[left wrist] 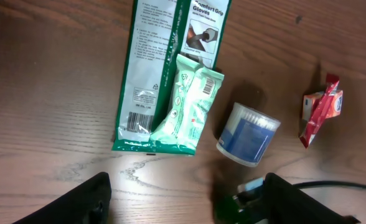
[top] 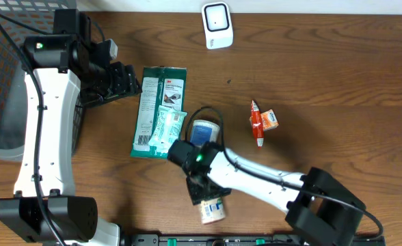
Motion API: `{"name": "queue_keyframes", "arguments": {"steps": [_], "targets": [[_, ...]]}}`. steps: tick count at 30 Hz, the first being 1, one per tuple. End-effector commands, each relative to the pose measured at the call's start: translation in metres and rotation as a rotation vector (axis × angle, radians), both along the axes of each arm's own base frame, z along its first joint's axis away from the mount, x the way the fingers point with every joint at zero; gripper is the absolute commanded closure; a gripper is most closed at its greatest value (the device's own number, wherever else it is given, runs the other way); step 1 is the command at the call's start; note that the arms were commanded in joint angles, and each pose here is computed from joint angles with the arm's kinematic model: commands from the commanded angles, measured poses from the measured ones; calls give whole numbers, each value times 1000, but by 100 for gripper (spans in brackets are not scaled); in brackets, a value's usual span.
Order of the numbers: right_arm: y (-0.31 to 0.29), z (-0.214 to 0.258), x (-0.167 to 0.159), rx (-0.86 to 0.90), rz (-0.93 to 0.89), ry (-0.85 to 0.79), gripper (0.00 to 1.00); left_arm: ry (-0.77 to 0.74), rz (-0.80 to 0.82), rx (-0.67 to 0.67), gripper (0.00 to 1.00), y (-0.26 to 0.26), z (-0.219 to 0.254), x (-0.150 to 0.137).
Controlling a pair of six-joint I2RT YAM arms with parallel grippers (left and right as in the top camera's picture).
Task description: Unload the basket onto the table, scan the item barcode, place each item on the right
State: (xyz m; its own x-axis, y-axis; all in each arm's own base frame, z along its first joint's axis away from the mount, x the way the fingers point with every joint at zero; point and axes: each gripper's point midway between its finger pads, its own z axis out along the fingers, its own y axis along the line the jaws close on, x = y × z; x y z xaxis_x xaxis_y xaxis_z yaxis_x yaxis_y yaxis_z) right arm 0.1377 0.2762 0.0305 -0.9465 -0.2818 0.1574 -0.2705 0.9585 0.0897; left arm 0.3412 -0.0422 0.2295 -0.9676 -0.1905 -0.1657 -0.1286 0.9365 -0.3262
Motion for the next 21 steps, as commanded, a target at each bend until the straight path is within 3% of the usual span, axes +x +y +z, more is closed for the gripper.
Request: {"name": "queue_keyframes", "arguments": {"steps": [1,16,21], "targets": [[9,26,26,67,22,-87,50,19,6,12,22,2,-5,-1],[-76,101,135,-128,-136,-634,48,-14,7,12,22,2,-4,7],[-91,106,165,-122,-235,-714,47,-29,7,12,23,2,-3,11]]}}
